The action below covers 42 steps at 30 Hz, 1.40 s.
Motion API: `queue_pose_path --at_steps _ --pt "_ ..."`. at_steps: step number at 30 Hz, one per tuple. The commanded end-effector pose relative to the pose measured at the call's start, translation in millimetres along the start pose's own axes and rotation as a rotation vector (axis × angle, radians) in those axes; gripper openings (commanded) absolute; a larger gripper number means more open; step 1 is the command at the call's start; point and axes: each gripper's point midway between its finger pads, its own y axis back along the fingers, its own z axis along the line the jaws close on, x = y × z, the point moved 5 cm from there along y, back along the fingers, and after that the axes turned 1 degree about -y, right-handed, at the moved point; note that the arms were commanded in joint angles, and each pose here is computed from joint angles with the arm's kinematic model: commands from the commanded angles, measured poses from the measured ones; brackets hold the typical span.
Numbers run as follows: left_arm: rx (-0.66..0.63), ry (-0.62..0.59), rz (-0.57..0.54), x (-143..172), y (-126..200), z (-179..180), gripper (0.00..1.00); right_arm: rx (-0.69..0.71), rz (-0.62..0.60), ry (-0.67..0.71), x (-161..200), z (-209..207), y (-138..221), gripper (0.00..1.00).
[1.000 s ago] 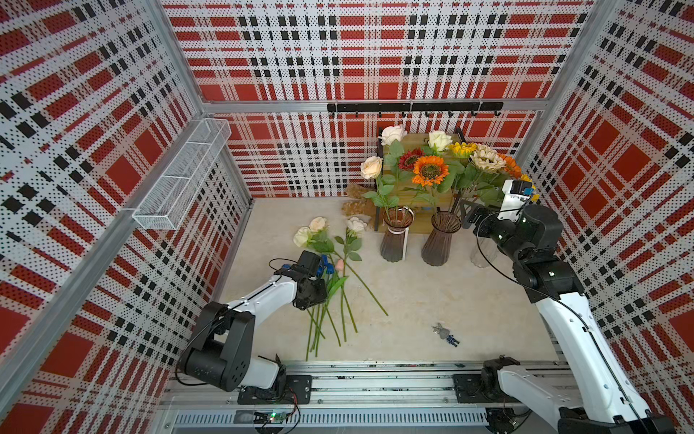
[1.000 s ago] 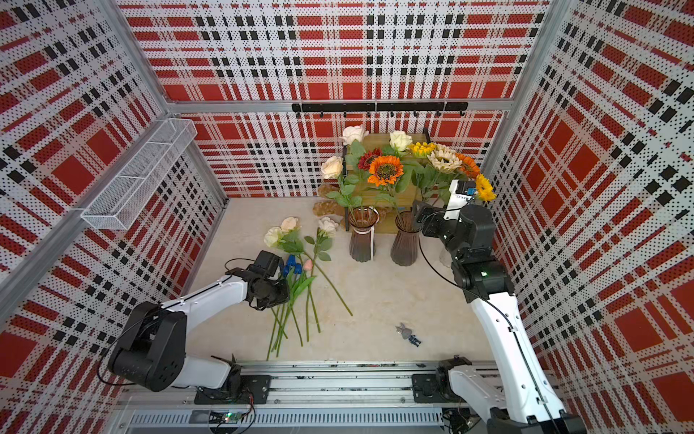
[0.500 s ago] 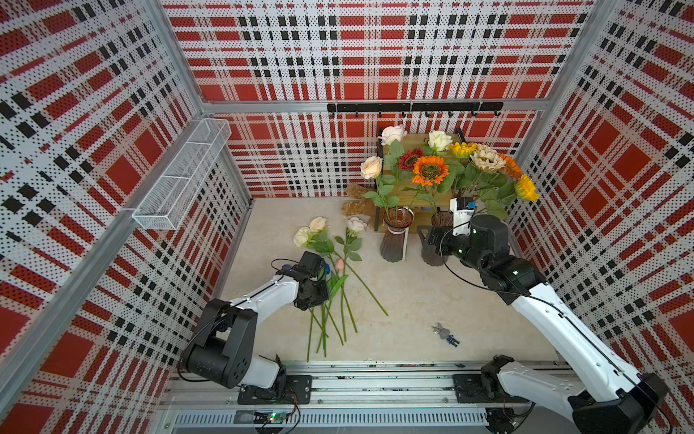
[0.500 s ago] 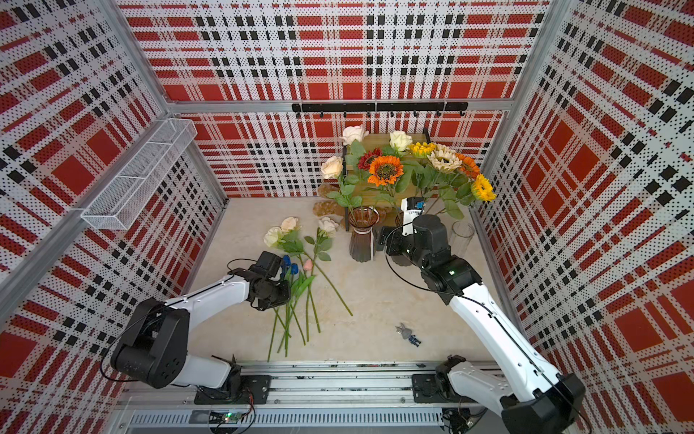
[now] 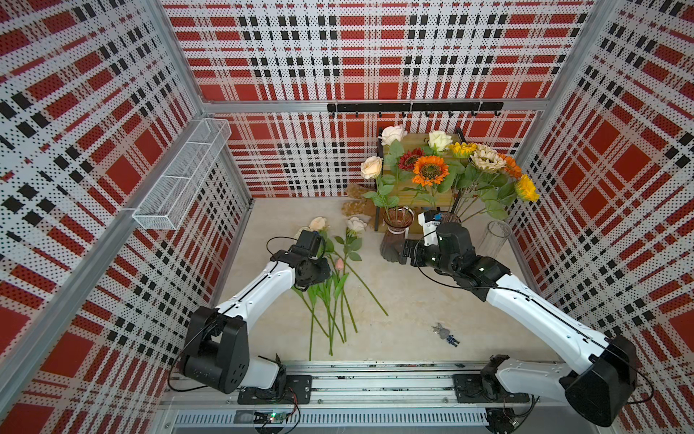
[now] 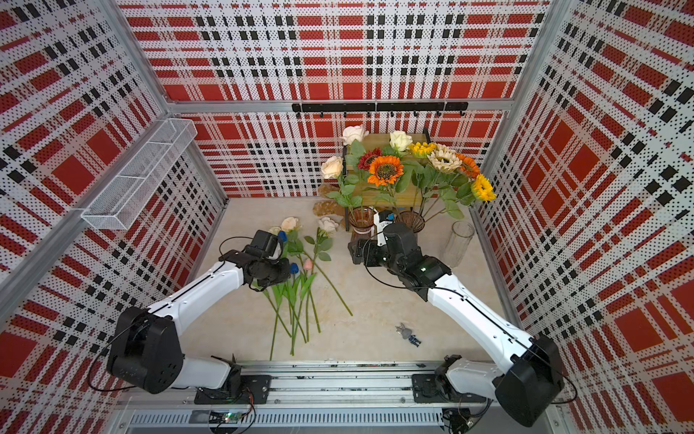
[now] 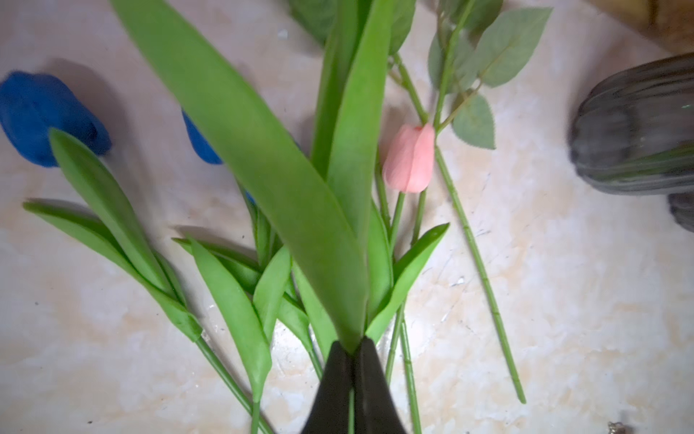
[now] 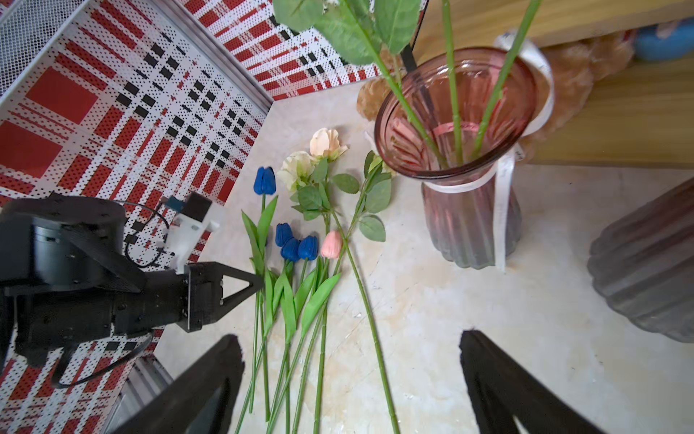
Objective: Arrange the flowers in different vases according to their variety
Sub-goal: Pick up the flower at the center of the board.
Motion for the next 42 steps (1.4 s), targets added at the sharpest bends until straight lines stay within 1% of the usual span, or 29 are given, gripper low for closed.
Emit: queue_pose_path --at_steps 1,6,8,11,18,21,25,28,32,36,39,41,42 --pt "0.040 -0.020 -0.044 -12 27 -10 0.00 -0.114 0.034 0.012 4 25 -10 0.96" --pt "0.163 -0.058 -0.159 -36 66 -44 0.00 -0.252 0.170 0.021 30 48 -38 0.96" --pt "0.229 -0.075 -0.185 -42 78 -58 0.00 -0.316 0.202 0.030 40 62 -48 0.95" --pt "0.300 -0.098 -0.195 -44 86 -75 0.00 -0.386 0.230 0.029 48 77 -58 0.93" --pt "0.366 -0.136 -0.186 -36 89 -100 0.00 -0.420 0.233 0.037 48 88 -74 0.86" --pt "0.392 -0.147 -0.186 -33 91 -108 0.00 -0.416 0.238 0.037 48 89 -80 0.84" --pt "0.410 -0.142 -0.190 -31 96 -113 0.00 -0.414 0.242 0.037 50 88 -87 0.79" --pt "0.420 -0.141 -0.190 -28 98 -116 0.00 -0.421 0.243 0.038 49 89 -90 0.73" --pt "0.422 -0.139 -0.194 -27 98 -116 0.00 -0.427 0.241 0.038 48 90 -91 0.61" --pt "0.429 -0.140 -0.199 -28 101 -118 0.00 -0.429 0.239 0.036 47 91 -91 0.54" --pt "0.438 -0.141 -0.198 -28 102 -118 0.00 -0.442 0.237 0.027 46 93 -91 0.40" --pt "0.442 -0.144 -0.193 -28 101 -118 0.00 -0.451 0.233 0.017 43 96 -91 0.25" --pt "0.444 -0.145 -0.192 -28 100 -118 0.05 -0.453 0.231 0.013 43 97 -90 0.20"
